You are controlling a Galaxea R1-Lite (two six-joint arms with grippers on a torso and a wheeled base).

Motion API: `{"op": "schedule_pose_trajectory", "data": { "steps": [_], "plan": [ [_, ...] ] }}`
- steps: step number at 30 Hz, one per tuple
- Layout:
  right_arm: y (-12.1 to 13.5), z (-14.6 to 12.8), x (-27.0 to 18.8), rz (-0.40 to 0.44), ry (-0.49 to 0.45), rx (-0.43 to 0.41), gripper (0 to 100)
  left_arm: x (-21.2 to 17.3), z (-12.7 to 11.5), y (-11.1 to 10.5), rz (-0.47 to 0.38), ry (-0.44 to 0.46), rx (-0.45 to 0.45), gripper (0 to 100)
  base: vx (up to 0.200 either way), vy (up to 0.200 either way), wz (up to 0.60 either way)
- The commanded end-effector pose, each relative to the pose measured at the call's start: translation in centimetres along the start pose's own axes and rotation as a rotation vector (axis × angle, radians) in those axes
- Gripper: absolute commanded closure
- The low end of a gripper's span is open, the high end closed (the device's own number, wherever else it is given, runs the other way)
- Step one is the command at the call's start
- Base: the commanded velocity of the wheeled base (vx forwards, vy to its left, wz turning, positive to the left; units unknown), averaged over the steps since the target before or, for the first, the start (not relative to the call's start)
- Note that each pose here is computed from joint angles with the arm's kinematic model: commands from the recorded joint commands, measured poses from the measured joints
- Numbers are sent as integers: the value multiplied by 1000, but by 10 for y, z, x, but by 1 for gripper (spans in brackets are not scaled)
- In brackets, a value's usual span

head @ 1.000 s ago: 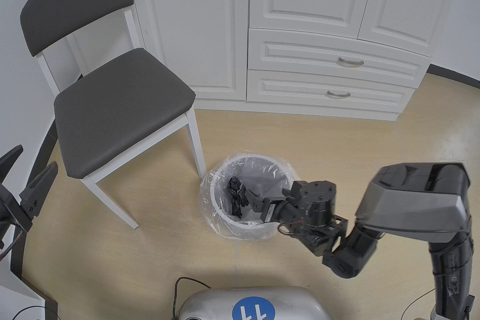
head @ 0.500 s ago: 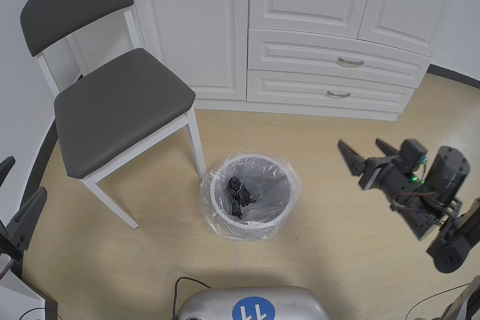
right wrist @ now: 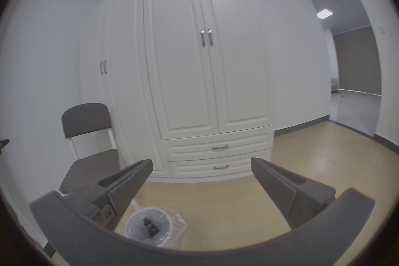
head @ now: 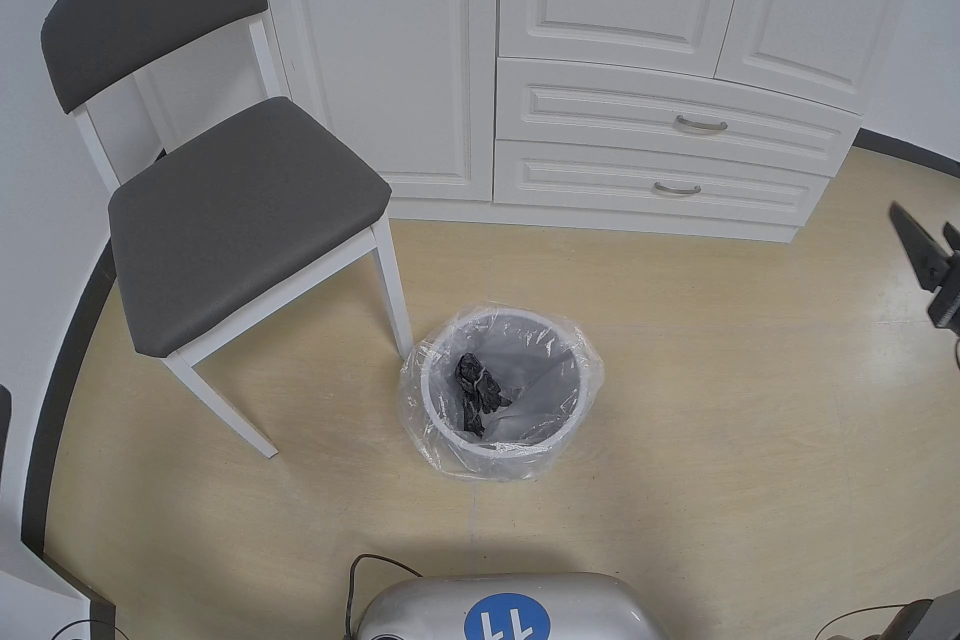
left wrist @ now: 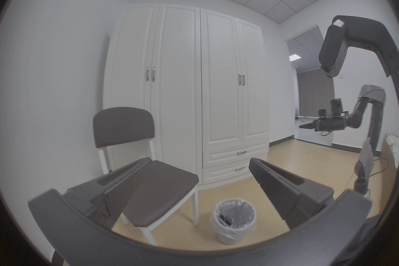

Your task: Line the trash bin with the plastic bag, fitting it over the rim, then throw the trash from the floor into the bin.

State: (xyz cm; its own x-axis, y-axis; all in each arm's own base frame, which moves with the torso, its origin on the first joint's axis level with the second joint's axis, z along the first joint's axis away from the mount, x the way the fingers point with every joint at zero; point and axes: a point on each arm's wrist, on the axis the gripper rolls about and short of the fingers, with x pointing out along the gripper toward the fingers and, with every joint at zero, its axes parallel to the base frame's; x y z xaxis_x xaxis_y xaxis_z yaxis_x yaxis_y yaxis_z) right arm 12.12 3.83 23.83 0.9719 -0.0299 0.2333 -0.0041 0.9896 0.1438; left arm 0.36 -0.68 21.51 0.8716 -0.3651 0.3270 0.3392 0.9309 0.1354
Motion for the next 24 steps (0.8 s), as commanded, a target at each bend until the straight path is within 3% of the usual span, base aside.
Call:
{"op": "schedule_pose_trajectory", "data": {
  "steps": [1,3,10,13,19,24],
  "plan": [
    [-29,40,-62,-111,-178,26,0,-16,15,-3,73,-101,23,0,0,0,0],
    [-44,41,-109,-164,-143,-36,0,-17,25,0,167,-83,14,0,0,0,0],
    [-58,35,-167,-193,-106,-83,0,-33,50,-3,197,-77,12,0,0,0,0],
    [-57,31,-186,-276,-151,-92,0,-46,61,-5,250,-58,11,0,0,0,0],
    [-53,19,-209,-356,-175,-118,0,-68,59,-9,349,-78,6,0,0,0,0],
    [-53,7,-218,-350,-133,-115,0,-89,45,-15,381,-34,1,0,0,0,0]
  ]
}}
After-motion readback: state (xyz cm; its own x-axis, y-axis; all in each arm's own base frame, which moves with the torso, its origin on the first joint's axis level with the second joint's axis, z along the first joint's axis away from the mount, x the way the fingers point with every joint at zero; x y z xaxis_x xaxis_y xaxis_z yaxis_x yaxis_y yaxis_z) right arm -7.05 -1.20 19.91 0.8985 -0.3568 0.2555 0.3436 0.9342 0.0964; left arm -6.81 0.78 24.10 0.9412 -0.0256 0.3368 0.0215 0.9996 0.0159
